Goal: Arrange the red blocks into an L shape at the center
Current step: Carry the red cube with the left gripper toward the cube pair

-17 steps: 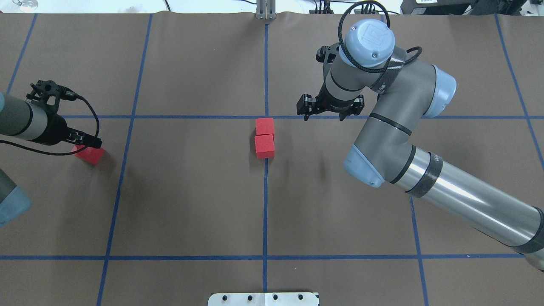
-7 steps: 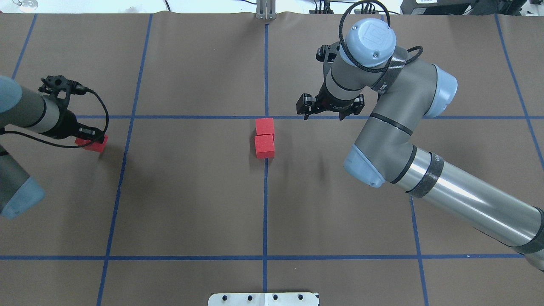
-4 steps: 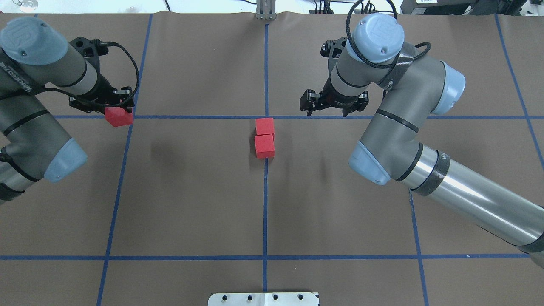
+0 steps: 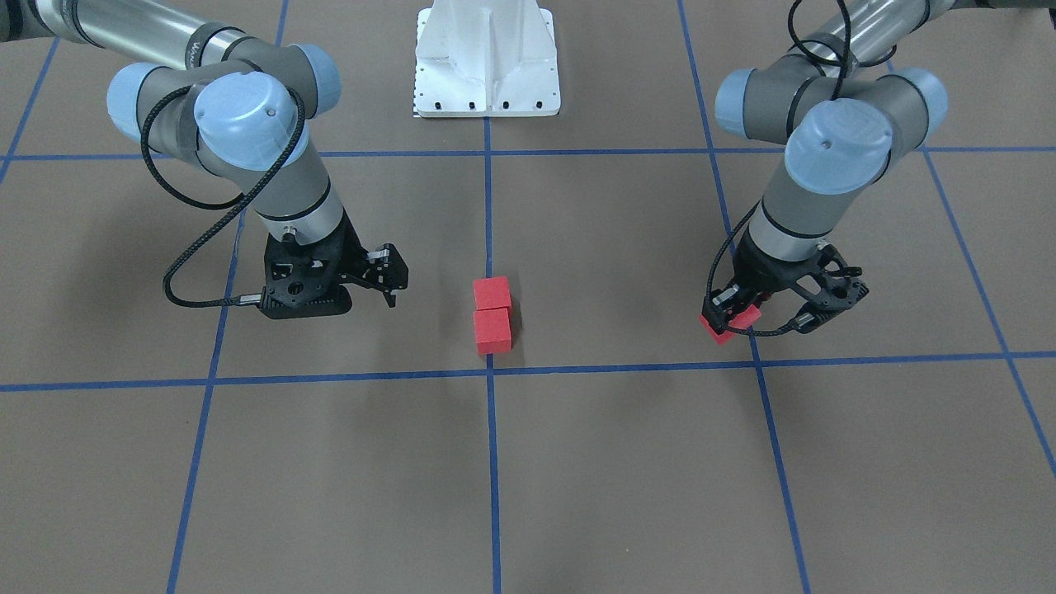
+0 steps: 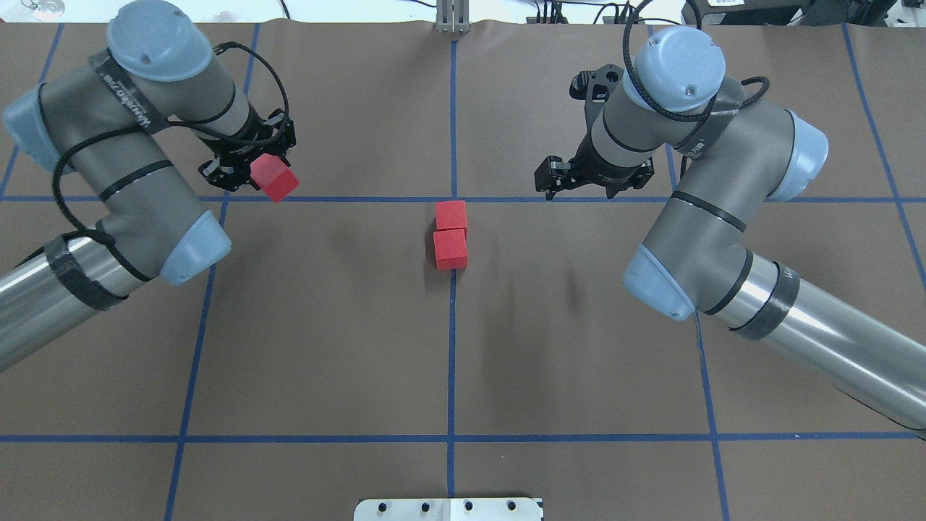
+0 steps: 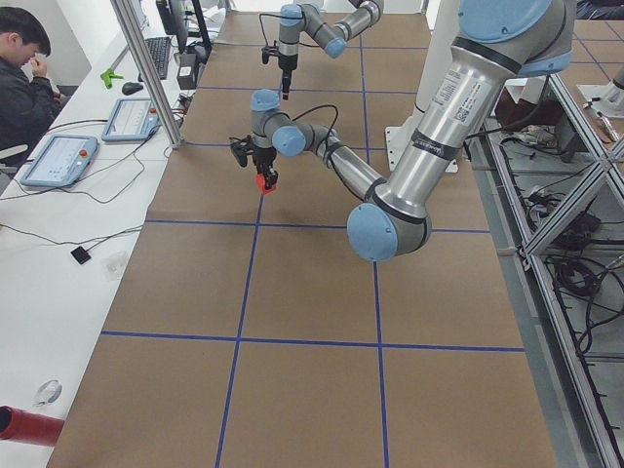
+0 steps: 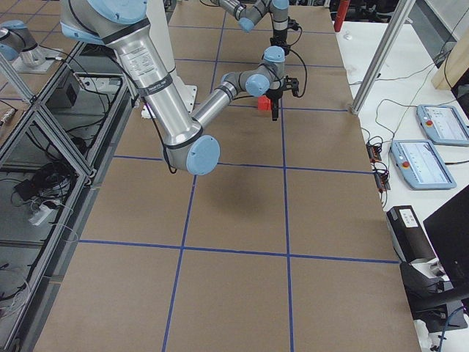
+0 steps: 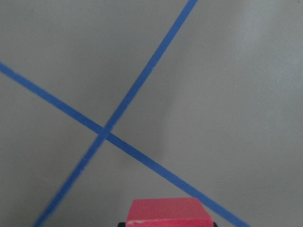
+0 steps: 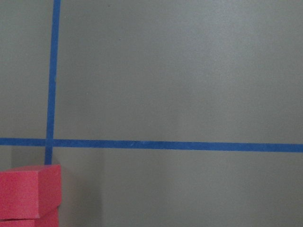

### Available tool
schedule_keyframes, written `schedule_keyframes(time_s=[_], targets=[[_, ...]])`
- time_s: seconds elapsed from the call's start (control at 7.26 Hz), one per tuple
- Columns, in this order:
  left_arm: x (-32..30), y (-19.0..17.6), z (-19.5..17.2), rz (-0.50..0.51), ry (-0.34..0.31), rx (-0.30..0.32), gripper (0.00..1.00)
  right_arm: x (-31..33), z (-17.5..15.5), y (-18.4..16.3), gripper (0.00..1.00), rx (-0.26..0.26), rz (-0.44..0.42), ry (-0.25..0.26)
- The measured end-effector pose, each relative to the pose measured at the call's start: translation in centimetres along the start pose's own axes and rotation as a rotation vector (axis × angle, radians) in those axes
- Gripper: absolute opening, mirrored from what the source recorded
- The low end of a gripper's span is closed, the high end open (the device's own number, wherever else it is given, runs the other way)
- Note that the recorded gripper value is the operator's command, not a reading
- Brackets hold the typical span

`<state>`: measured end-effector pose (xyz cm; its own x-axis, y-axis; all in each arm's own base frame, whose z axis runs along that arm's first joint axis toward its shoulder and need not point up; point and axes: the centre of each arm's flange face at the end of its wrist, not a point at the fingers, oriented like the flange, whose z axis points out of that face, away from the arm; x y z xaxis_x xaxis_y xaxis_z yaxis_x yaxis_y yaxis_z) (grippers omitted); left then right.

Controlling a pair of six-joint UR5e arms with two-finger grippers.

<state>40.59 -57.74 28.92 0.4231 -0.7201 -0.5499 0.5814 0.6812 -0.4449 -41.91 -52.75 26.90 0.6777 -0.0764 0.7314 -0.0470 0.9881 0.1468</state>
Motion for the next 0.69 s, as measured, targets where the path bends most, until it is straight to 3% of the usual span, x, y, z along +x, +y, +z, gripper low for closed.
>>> schedule_keyframes(time_s=[0.41,0.69], targets=[[7.6,6.3,1.3,-0.395,-0.082,0.0,0.0,7.3,0.0,-0.9,0.99,0.007,-0.129,0.052],[10.5,9.1,3.7,-0.537,-0.146,0.016,0.0,11.6,0.0,-0.8,0.99,-0.016,-0.166,0.022]])
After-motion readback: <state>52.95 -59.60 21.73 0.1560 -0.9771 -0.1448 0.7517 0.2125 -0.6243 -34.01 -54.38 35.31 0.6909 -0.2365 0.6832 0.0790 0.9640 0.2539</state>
